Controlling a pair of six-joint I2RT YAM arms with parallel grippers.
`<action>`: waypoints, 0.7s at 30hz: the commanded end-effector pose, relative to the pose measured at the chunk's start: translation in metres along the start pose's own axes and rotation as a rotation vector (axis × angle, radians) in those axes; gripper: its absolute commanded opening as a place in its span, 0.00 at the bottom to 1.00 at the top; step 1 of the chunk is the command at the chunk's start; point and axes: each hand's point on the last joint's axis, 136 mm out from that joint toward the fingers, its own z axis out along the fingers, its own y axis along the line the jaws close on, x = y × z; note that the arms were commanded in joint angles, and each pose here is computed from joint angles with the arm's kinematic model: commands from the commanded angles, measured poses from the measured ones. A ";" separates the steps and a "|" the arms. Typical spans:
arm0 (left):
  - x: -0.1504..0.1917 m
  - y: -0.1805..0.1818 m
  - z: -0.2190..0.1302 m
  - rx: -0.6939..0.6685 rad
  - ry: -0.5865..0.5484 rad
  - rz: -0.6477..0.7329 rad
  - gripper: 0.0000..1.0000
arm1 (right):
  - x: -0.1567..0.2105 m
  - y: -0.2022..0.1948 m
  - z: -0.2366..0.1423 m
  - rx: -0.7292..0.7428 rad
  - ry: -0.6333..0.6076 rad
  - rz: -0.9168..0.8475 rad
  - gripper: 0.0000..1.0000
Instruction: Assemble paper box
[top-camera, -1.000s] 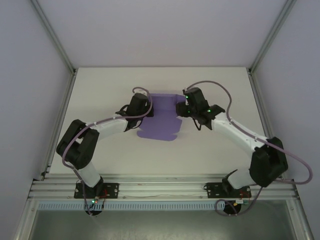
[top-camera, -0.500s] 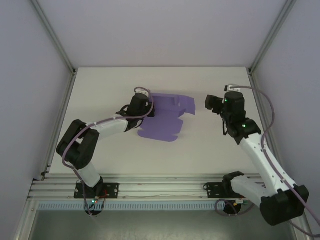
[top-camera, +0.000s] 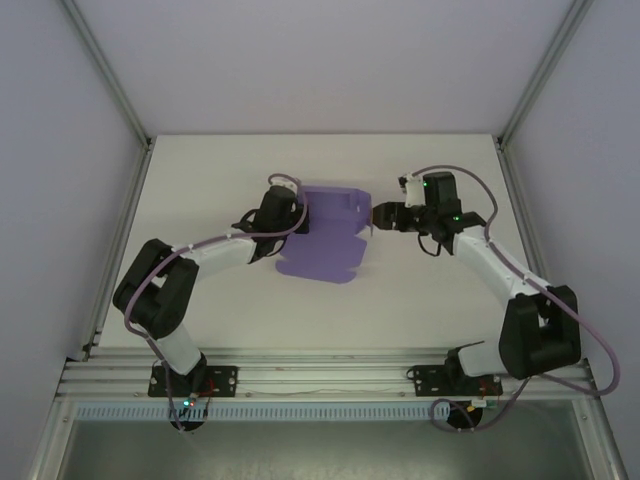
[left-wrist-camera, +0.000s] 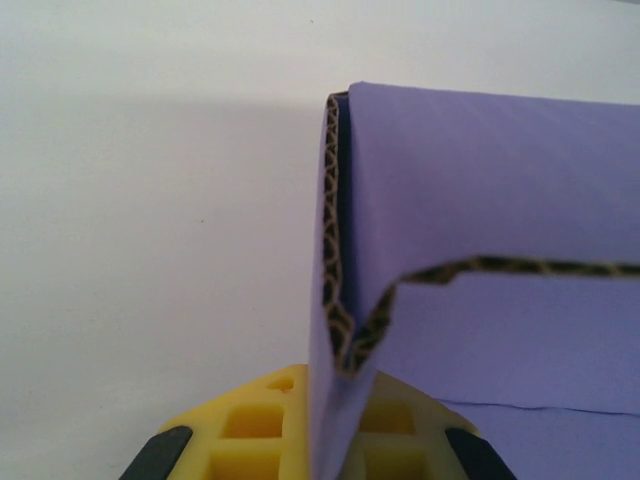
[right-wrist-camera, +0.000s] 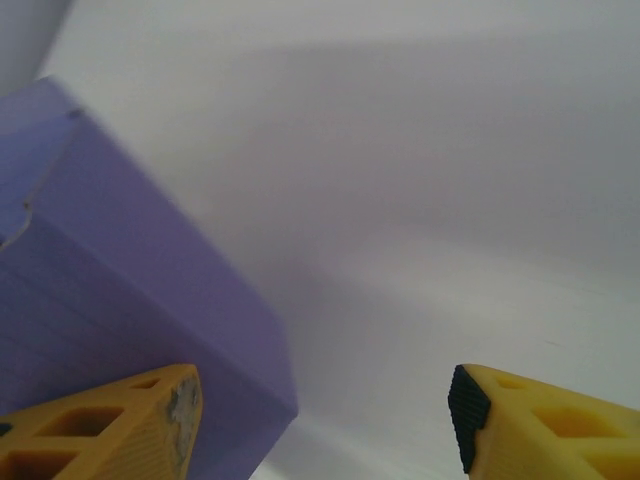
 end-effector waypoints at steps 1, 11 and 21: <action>-0.019 -0.017 0.001 0.053 -0.042 0.001 0.00 | -0.002 0.041 0.007 -0.207 -0.007 -0.087 0.65; -0.017 -0.017 0.001 0.053 -0.035 0.014 0.00 | -0.019 0.044 0.042 -0.180 -0.031 -0.097 0.53; -0.011 -0.002 0.007 -0.039 -0.018 0.002 0.00 | -0.002 0.060 0.048 -0.236 -0.017 -0.172 0.62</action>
